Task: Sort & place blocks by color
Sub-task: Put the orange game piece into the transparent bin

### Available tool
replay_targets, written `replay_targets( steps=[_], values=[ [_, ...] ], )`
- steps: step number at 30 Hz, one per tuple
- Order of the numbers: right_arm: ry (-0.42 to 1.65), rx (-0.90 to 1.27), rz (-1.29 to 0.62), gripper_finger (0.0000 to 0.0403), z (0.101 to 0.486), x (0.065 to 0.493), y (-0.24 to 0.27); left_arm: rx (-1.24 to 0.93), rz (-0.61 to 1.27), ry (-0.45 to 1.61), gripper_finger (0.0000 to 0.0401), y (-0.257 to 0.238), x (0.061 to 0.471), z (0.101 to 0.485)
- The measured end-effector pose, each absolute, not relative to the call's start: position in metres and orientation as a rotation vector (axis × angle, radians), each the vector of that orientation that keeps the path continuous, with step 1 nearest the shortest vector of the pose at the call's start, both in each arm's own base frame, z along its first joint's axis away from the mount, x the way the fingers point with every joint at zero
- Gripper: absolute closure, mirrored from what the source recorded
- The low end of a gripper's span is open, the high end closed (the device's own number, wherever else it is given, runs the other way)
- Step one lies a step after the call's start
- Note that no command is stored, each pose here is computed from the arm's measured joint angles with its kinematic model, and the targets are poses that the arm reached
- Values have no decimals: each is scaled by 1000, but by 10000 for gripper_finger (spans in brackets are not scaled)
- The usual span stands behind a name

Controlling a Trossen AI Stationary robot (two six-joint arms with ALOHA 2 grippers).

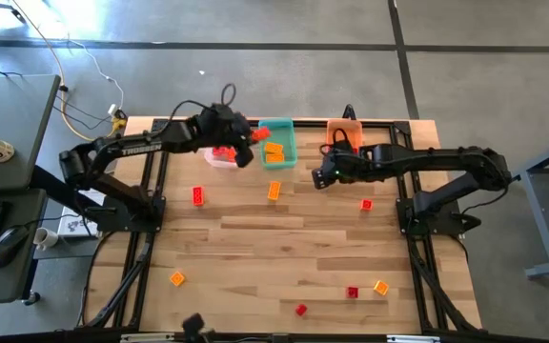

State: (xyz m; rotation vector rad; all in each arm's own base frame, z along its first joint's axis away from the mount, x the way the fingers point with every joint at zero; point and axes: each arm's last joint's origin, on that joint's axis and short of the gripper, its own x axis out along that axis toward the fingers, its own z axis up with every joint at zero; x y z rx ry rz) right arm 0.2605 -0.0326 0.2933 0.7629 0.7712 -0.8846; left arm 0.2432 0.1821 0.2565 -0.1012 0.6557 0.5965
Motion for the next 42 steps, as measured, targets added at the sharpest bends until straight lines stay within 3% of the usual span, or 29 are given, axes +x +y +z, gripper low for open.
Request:
replay_targets(
  steps=[7, 17, 27, 42],
  values=[
    [852, 749, -812, 203, 292, 258, -48, -207, 805, 753, 292, 204, 214, 250],
    [1017, 828, -740, 203, 287, 243, -70, -424, 956, 789, 292, 222, 191, 237],
    [1166, 844, -725, 203, 283, 231, -70, -517, 976, 878, 292, 235, 199, 202],
    [1193, 913, -807, 203, 282, 233, -38, -555, 951, 900, 271, 237, 201, 193]
  ],
)
